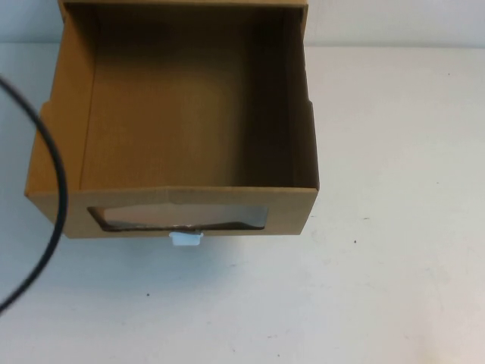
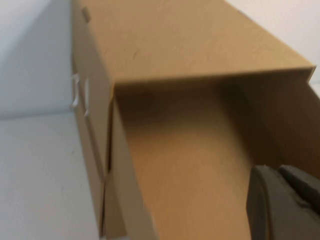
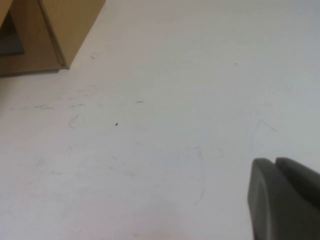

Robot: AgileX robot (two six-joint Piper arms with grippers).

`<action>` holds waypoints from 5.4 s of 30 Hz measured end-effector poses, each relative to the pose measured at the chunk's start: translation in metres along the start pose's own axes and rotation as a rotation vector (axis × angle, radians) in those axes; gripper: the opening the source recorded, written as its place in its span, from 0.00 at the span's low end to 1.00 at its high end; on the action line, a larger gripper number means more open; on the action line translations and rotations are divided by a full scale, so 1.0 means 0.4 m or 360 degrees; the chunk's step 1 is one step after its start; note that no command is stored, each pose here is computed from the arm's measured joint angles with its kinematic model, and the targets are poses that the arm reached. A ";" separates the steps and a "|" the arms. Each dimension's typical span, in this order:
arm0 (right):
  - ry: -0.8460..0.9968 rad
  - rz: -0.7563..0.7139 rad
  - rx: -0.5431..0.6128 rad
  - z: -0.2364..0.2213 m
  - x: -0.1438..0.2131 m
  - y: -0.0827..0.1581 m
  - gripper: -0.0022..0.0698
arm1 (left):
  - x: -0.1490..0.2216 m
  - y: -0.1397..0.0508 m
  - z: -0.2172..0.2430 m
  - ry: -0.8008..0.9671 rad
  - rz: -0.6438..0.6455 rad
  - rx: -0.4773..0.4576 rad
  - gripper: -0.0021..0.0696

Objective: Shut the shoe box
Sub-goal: Press the shoe box with left arm, then close the shoe box with your right arm

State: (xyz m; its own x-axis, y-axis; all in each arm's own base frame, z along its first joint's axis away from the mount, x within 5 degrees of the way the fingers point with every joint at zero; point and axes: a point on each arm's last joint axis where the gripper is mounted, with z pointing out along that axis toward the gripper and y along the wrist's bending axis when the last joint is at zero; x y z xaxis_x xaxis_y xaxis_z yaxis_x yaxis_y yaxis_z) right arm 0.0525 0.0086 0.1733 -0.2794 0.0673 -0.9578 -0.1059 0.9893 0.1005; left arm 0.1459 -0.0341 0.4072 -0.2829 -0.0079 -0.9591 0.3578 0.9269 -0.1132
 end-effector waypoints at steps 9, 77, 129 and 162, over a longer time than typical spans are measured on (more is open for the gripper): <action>0.0000 0.0000 0.0000 0.000 0.000 0.000 0.01 | -0.214 0.065 0.233 0.0100 0.0197 0.0203 0.02; 0.0915 -0.0028 -0.0785 0.170 -0.543 0.209 0.01 | -0.154 0.189 0.674 0.0405 0.0034 0.0412 0.02; 0.0724 -0.0513 -0.0948 0.427 -0.512 0.695 0.01 | -0.153 0.188 0.674 0.0417 -0.0026 0.0408 0.02; 0.0639 -0.0426 -0.0923 0.614 -0.625 0.699 0.01 | -0.151 0.186 0.673 0.0435 -0.0042 0.0420 0.02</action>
State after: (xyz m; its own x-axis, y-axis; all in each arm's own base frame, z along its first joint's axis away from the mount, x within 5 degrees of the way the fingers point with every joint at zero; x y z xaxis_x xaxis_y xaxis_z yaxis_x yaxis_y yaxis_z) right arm 0.3272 0.3001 0.3745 -0.4880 -0.3279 -0.8089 -0.6735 0.7309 0.1100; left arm 0.4291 -0.0657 0.3870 -0.5091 0.1032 -0.8545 0.5544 0.7987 -0.2338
